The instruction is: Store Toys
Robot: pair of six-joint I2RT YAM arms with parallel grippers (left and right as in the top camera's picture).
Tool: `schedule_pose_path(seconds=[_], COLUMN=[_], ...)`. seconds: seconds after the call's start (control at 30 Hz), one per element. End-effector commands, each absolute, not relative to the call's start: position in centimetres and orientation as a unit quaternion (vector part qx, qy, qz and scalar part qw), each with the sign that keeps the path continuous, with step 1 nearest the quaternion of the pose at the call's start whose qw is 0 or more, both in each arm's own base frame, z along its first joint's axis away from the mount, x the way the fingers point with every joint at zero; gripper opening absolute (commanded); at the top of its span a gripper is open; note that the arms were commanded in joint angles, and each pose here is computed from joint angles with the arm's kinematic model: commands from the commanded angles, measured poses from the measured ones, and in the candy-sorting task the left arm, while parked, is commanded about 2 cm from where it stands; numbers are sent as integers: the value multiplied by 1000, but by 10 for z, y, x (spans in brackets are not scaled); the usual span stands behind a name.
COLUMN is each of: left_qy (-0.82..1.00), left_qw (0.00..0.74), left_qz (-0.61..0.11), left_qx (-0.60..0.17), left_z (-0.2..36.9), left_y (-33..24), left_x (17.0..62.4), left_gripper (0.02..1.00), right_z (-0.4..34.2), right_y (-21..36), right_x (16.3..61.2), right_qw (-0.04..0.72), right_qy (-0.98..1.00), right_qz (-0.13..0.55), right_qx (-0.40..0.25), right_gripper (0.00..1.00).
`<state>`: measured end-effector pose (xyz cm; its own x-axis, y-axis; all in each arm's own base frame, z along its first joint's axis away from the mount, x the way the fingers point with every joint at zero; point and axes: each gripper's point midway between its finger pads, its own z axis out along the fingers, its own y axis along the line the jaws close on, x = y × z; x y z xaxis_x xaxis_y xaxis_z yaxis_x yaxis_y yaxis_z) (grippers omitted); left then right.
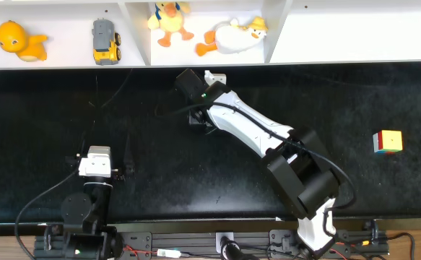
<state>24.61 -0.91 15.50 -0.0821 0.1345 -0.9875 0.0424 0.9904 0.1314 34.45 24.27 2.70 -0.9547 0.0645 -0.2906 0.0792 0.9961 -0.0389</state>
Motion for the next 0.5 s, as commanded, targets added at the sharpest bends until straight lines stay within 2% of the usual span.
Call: schedule_pose_path(seconds=[0.03,0.1,0.23,0.4,0.5], left_qy=[732,732,732,732,732], left_qw=[678,678,678,678,678], left_qz=[30,30,30,30,30], left_qx=[58,58,58,58,58], left_z=[156,156,156,156,156], left_y=[-9,-9,-9,-9,-9], left_x=[246,246,246,246,246], left_gripper=[996,998,998,996,998], right_z=[27,28,28,28,30], right_y=[249,250,251,251,253], right_x=[349,350,351,351,351], right_qw=[150,151,153,154,157], right_qy=[988,988,987,987,987], right_qz=[-21,-21,-18,-17,-16], right_qx=[35,36,36,36,34], right_gripper=[617,487,351,60,45])
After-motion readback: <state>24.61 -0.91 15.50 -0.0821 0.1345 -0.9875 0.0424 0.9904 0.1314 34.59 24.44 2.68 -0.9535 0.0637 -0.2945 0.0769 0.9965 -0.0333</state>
